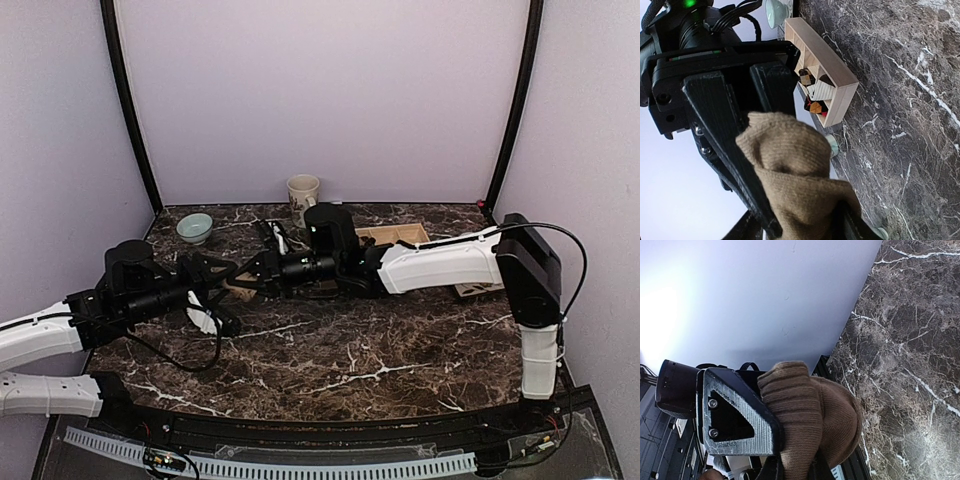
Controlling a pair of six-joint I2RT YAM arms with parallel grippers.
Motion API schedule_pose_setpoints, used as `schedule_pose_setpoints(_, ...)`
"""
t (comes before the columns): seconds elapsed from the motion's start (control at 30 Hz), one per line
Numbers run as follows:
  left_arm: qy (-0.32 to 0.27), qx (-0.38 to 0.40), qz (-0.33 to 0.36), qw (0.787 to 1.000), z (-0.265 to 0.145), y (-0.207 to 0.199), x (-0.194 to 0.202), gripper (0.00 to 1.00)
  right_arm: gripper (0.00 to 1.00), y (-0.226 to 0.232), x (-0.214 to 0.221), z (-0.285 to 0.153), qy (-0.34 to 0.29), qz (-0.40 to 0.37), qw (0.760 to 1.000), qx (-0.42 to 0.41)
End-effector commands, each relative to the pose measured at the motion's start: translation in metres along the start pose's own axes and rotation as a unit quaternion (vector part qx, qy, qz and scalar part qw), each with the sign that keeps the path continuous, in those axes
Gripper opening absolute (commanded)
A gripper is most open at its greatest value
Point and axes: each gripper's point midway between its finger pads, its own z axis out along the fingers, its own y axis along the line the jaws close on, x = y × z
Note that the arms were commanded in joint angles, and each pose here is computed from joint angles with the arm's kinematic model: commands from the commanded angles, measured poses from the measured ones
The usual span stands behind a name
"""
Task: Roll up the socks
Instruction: Pass from the right arm to the left
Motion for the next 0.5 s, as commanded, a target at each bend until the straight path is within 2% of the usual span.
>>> schedule_pose_setpoints(0.0, 0.013, -0.009, -0.004, 1.0, 0.003, 0.005, 0.004, 0.44, 0.0, 0.047, 0.006, -0.001, 0.006, -0.042, 0.997, -0.062)
schedule_pose_setpoints(0.07, 0.015, -0.017, -0.011, 1.0, 0.002, 0.012, 0.005, 0.27, 0.0, 0.048, 0.006, 0.0, 0.006, -0.041, 0.997, -0.065)
schedule_pose_setpoints(0.13, 0.019, -0.023, -0.009, 1.0, 0.003, 0.016, 0.007, 0.02, 0.0, 0.049, 0.007, 0.001, 0.007, -0.039, 0.997, -0.07)
schedule_pose_setpoints(0.17, 0.021, -0.028, -0.01, 0.999, 0.003, 0.018, 0.007, 0.0, 0.0, 0.05, 0.007, 0.001, 0.006, -0.039, 0.997, -0.07)
schedule_pose_setpoints(0.23, 0.016, -0.041, -0.023, 0.999, 0.001, 0.027, 0.007, 0.0, 0.11, 0.05, 0.004, -0.001, 0.0, -0.041, 0.997, -0.062)
schedule_pose_setpoints(0.27, 0.011, -0.043, -0.034, 0.998, -0.002, 0.032, 0.005, 0.0, 0.21, 0.052, 0.002, -0.004, -0.007, -0.05, 0.997, -0.058)
schedule_pose_setpoints(0.3, 0.004, -0.037, -0.05, 0.998, -0.004, 0.032, 0.003, 0.0, 0.55, 0.05, -0.001, -0.007, -0.015, -0.06, 0.997, -0.048)
schedule_pose_setpoints(0.33, -0.007, -0.032, -0.086, 0.996, -0.008, 0.037, 0.001, 0.0, 0.94, 0.055, -0.006, -0.014, -0.03, -0.079, 0.996, -0.041)
schedule_pose_setpoints(0.37, -0.03, -0.023, -0.125, 0.992, -0.013, 0.043, -0.005, 0.0, 0.99, 0.057, -0.012, -0.021, -0.047, -0.101, 0.993, -0.024)
schedule_pose_setpoints(0.47, -0.089, 0.029, -0.234, 0.968, -0.03, 0.062, -0.023, 0.0, 0.99, 0.055, -0.033, -0.048, -0.1, -0.179, 0.977, 0.062)
